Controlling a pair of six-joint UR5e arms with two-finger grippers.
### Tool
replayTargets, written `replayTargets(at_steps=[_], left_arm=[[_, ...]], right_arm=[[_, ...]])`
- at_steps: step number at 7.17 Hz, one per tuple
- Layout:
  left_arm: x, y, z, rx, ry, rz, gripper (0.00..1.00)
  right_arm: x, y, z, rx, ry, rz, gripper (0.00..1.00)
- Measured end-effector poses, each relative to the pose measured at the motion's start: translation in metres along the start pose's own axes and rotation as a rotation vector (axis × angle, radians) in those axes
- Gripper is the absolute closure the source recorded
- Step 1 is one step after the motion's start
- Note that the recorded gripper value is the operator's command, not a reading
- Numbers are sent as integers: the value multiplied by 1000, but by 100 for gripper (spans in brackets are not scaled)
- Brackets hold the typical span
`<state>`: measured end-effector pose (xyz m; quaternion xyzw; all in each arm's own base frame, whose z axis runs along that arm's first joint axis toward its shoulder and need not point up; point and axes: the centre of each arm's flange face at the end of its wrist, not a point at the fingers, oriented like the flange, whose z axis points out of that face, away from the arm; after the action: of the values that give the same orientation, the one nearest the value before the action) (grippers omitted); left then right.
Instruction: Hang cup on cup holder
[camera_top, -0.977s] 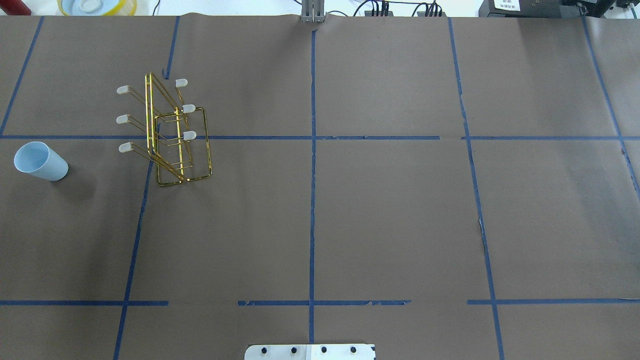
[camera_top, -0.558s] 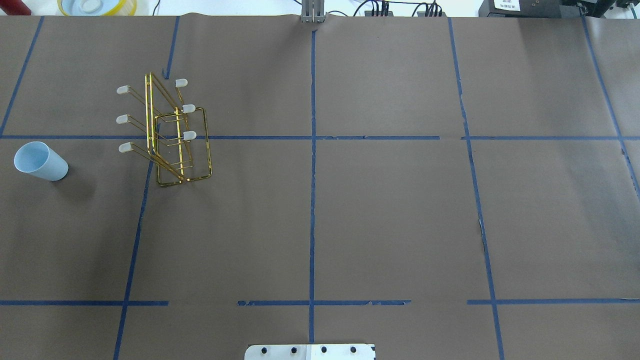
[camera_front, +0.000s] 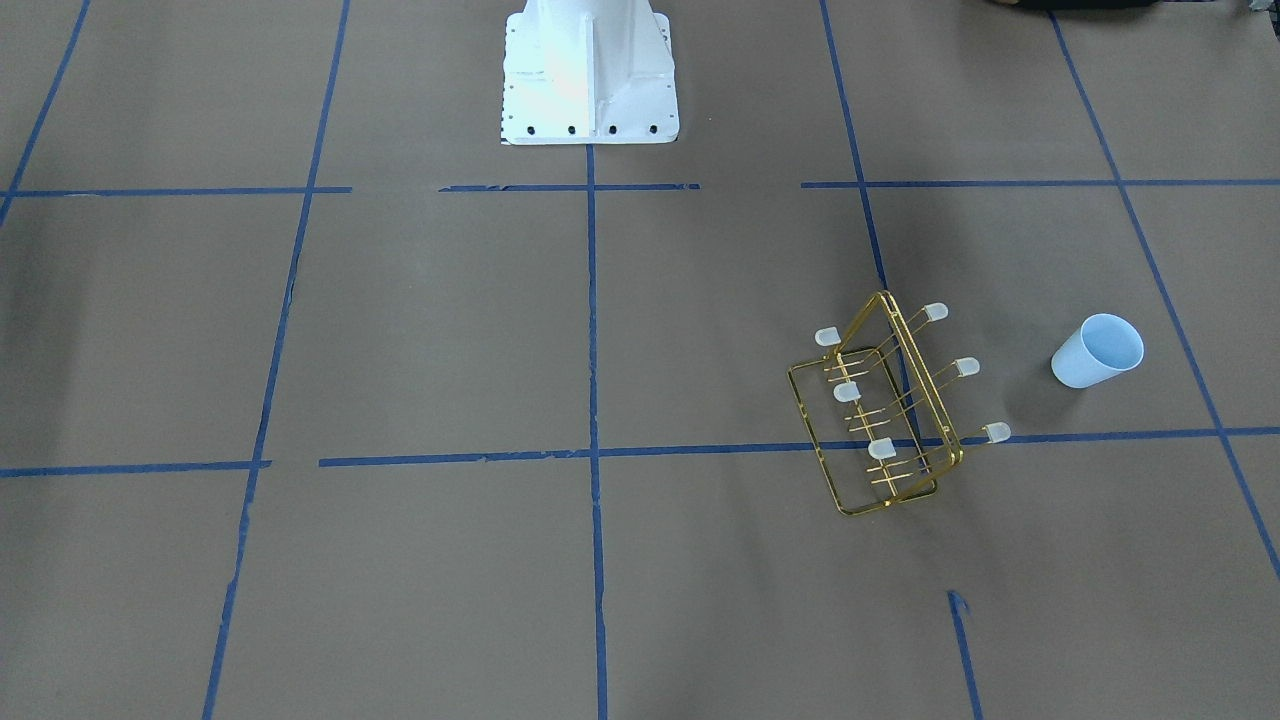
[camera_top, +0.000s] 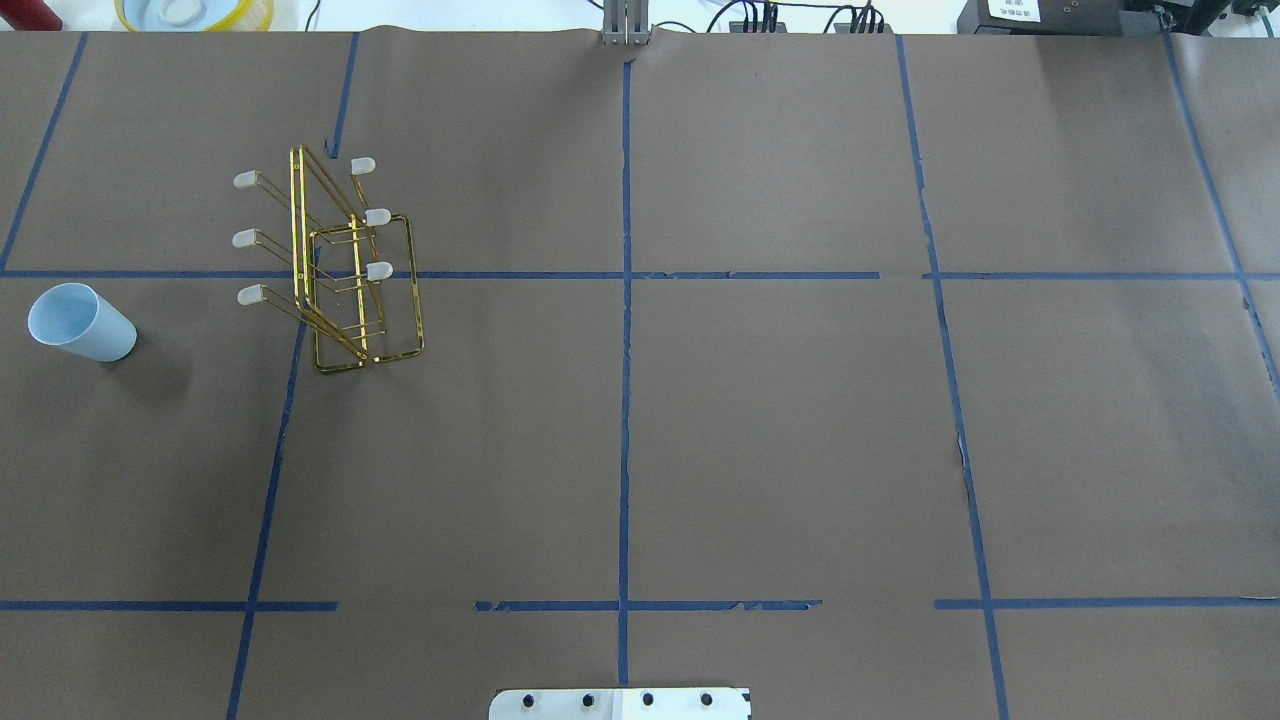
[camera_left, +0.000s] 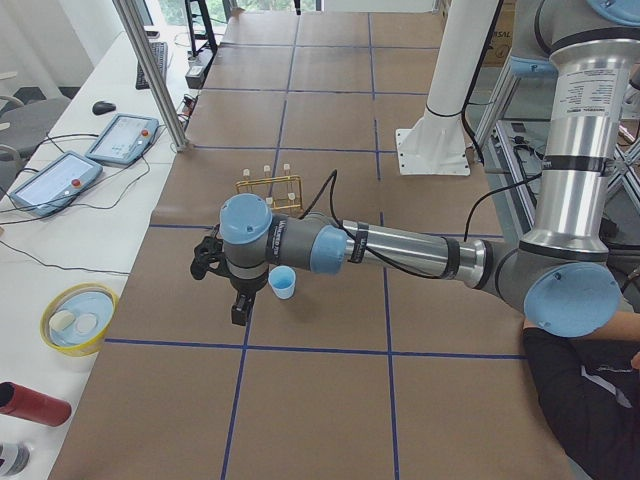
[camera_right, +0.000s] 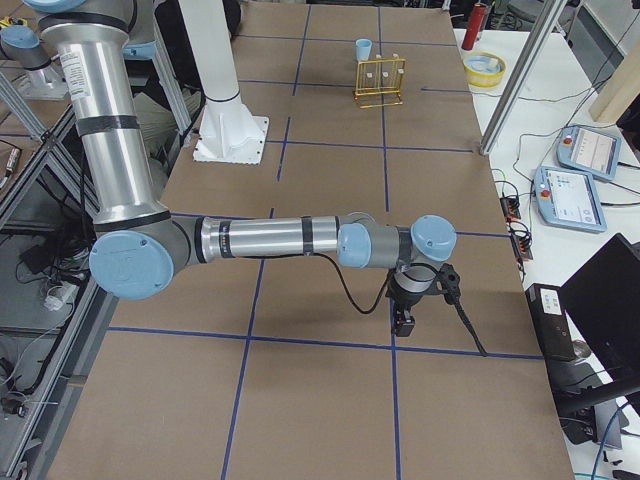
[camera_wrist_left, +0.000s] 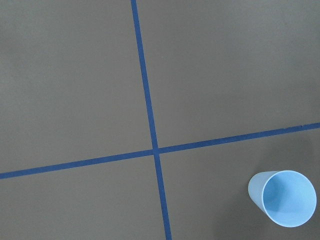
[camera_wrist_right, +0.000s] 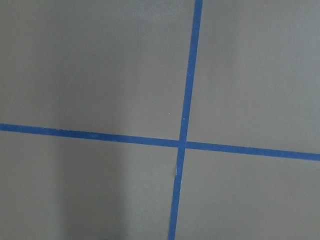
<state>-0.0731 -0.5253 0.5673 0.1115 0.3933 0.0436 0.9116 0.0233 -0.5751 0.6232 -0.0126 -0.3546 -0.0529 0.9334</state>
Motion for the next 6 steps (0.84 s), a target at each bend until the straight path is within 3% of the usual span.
replayTargets(at_steps=[3,6], left_arm=[[16,-13,-15,96,-1,43,0],[43,-15,-27,245,0,-55,0]], right_arm=[[0,0,1,-1,0,0,0],[0,0,0,-1,0,1,0]])
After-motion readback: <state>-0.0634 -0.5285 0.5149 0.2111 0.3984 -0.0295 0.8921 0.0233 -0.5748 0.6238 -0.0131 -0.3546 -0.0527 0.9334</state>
